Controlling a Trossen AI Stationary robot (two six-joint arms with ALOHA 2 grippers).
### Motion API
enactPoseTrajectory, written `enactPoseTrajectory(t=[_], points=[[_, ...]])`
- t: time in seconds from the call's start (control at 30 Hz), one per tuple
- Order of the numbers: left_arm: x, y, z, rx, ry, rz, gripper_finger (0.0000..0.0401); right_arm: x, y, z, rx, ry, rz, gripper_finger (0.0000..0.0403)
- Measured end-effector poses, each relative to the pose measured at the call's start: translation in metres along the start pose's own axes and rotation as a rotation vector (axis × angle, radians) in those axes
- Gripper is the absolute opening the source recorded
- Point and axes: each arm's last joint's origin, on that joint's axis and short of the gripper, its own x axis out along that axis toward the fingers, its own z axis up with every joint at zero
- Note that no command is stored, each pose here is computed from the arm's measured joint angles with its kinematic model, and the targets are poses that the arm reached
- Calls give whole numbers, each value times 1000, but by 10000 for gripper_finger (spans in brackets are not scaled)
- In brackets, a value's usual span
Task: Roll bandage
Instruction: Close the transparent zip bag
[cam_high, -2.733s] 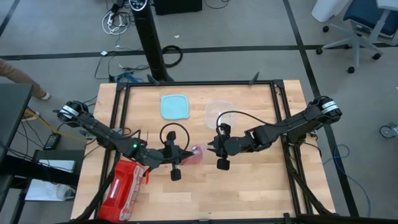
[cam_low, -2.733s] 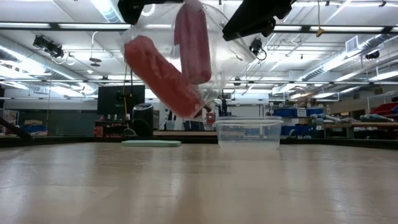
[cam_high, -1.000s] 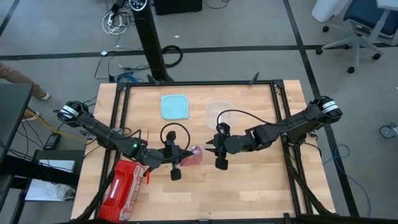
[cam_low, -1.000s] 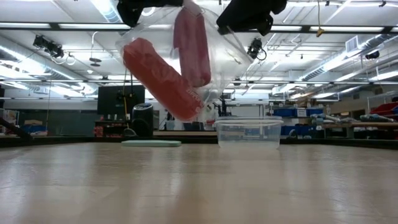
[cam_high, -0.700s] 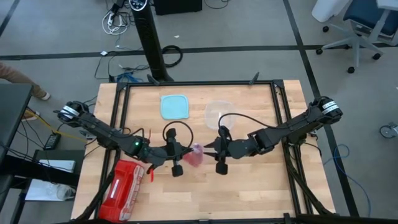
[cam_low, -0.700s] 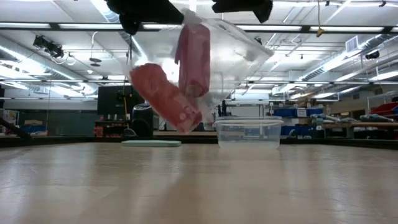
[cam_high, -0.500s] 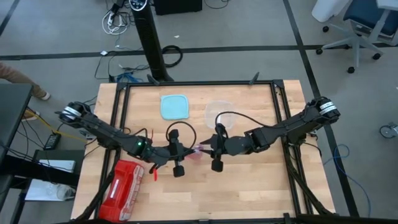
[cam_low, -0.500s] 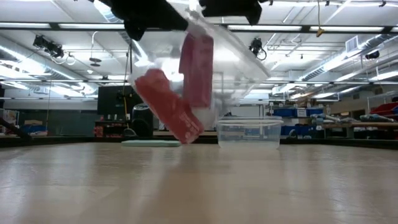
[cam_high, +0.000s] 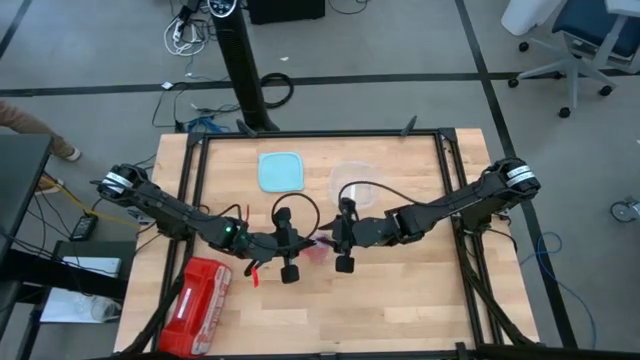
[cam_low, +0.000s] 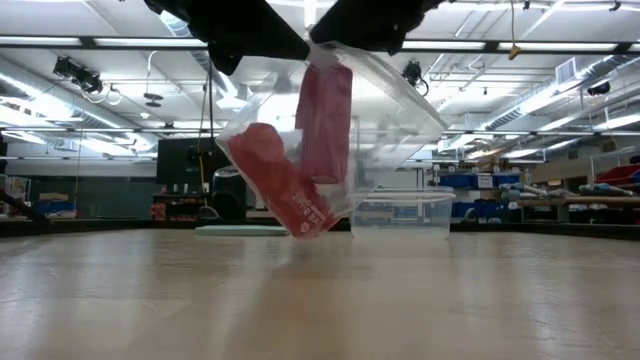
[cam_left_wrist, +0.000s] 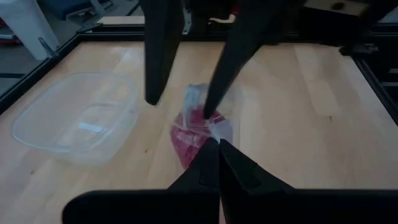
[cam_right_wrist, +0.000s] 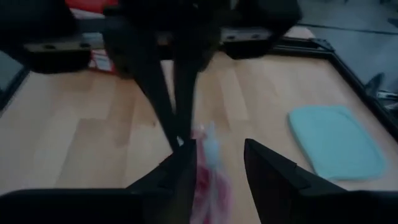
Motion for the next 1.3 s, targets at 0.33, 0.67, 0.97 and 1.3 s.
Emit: enactPoseTrajectory(t=[0.33, 0.67, 0.97, 1.3], points=[[0, -1, 1, -6, -7, -18, 0, 2, 2, 0, -13, -12, 10, 93], [0, -1, 0, 0, 3, -16, 0, 2, 3, -2, -40, 6, 18, 16], [0, 0, 0, -12, -7, 25, 8, 1, 3, -2, -34, 11, 20, 29], [0, 2, 0, -59, -11, 52, 99, -1, 7, -6, -53, 45, 34, 27]])
